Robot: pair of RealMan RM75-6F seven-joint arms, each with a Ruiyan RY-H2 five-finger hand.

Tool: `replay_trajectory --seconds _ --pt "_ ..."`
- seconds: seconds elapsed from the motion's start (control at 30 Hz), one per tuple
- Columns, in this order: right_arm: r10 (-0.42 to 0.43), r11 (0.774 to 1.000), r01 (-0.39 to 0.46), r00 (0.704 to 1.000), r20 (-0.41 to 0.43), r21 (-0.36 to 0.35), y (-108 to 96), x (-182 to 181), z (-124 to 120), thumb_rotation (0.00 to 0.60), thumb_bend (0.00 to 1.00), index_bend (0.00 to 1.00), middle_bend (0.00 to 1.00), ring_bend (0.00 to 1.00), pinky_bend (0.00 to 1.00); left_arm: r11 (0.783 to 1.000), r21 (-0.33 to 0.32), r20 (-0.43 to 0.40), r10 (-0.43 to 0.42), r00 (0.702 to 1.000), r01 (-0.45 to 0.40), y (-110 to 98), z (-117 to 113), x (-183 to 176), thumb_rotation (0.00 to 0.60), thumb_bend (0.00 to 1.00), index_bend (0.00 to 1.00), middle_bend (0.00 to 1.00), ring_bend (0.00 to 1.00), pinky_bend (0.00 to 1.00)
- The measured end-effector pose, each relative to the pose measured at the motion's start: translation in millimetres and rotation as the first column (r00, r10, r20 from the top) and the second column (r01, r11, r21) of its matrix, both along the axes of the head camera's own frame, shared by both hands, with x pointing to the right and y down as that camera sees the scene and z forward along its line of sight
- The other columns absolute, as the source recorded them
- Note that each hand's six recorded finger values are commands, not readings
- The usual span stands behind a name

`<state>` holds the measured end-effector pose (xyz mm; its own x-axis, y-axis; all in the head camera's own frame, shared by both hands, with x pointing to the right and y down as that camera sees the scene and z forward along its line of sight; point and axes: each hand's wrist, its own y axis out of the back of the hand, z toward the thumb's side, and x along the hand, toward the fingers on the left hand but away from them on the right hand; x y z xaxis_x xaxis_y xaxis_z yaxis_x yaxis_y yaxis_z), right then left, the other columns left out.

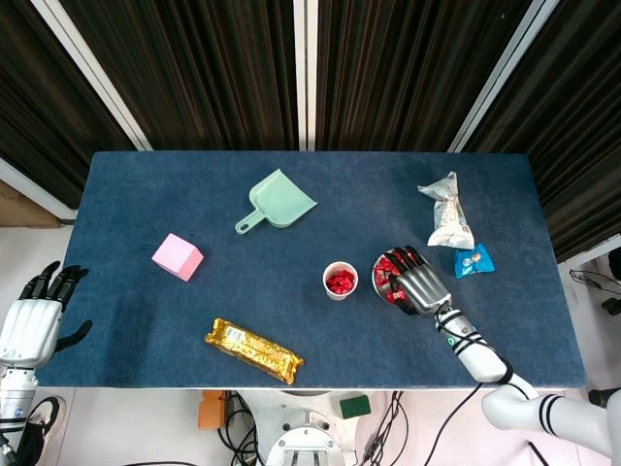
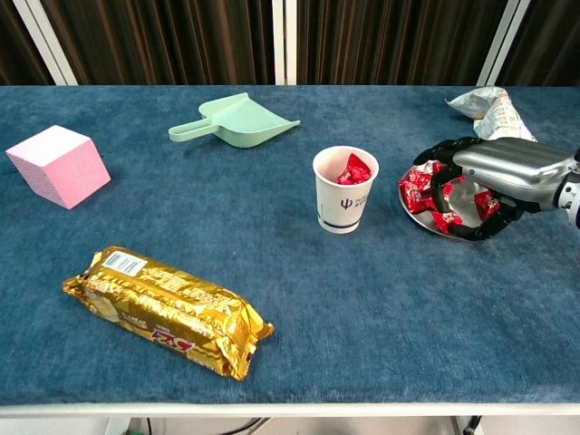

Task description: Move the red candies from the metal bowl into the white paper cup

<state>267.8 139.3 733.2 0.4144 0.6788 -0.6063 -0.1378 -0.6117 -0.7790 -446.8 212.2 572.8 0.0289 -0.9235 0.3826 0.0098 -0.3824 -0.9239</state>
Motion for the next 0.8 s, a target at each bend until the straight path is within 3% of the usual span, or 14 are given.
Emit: replay_trajectory --seconds 0.3,0.63,0.7,0.8 --pt "0.031 0.995 -0.041 0.993 0.112 0.088 -19 -8 -29 0.6 0.37 0.61 0.07 0.0 0.0 1.0 -0.002 -0.001 -0.006 1.0 0.006 0 0 -1 0.6 0.19 0.18 0.15 0.06 0.21" --pt "-0.06 0.986 0.018 0.964 0.26 0.163 -40 -76 -62 0.6 0.36 0.6 0.08 0.0 0.0 1.0 0.004 -0.002 -0.01 1.0 0.01 0 -1 -2 0.6 0.19 0.18 0.15 0.06 0.21" --pt "-0.077 0.986 0.032 0.959 0.272 0.165 -39 -88 -62 0.6 0.36 0.57 0.07 0.0 0.0 1.0 0.008 -0.004 -0.012 1.0 0.012 0 -3 -3 0.6 0.19 0.18 0.15 0.06 0.21" --pt "-0.093 0.986 0.048 0.955 0.281 0.161 -37 -102 -61 0.6 0.35 0.4 0.06 0.0 0.0 1.0 0.013 -0.008 -0.016 1.0 0.016 0 -4 -4 0.6 0.19 0.18 0.15 0.06 0.21"
